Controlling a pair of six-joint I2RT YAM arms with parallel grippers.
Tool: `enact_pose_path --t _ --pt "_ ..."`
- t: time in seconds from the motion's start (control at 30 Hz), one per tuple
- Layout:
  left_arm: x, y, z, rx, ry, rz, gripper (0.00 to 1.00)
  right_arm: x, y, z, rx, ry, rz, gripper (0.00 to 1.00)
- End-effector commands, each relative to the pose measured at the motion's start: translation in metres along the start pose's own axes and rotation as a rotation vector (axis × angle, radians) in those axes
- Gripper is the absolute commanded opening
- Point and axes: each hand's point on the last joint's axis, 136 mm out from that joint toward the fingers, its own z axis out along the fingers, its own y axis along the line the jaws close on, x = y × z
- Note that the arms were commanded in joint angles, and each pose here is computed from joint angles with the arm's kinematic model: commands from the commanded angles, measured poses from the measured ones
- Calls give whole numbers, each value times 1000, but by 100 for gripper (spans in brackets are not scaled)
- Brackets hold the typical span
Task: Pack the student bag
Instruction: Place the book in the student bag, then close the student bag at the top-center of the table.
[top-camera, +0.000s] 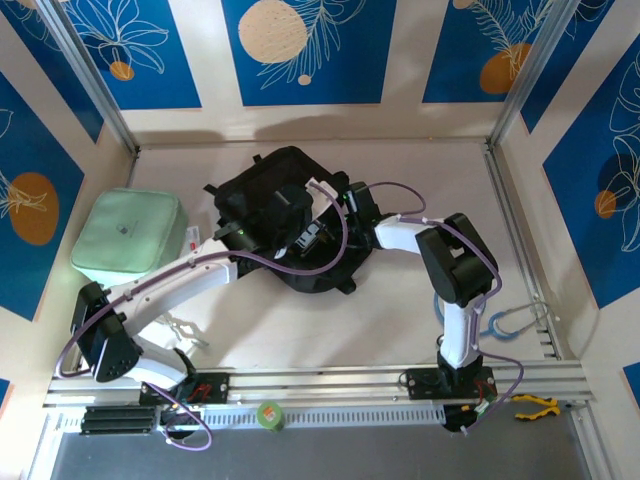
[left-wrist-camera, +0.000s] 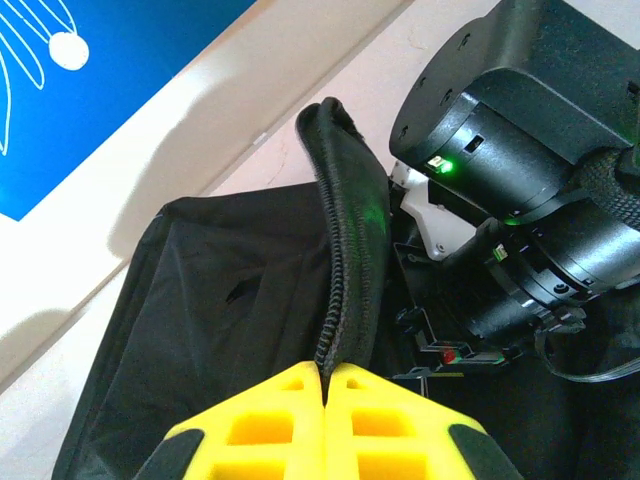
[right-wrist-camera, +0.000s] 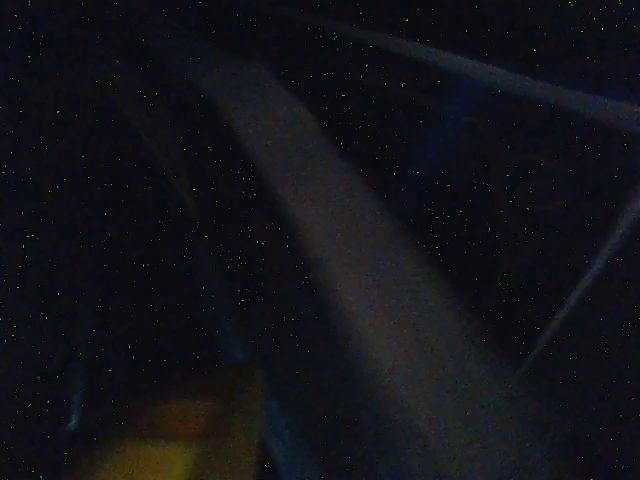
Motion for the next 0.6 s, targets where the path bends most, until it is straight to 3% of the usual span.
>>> enact_pose_path --t 0.0,0.1,0.27,0.47,0.57 --pt "-19 0 -1 17 -64 -49 0 9 -7 -20 28 -11 -13 55" --pt "-20 -2 0 27 -66 -52 0 13 -9 -49 24 -38 -20 63" --pt "-12 -15 8 81 -45 -53 0 21 -22 -94 7 -52 29 63" --pt "-1 -59 23 282 9 -63 1 20 -58 -158 95 -208 103 64" --pt "13 -80 29 378 68 -69 26 12 -71 -196 151 -320 101 67"
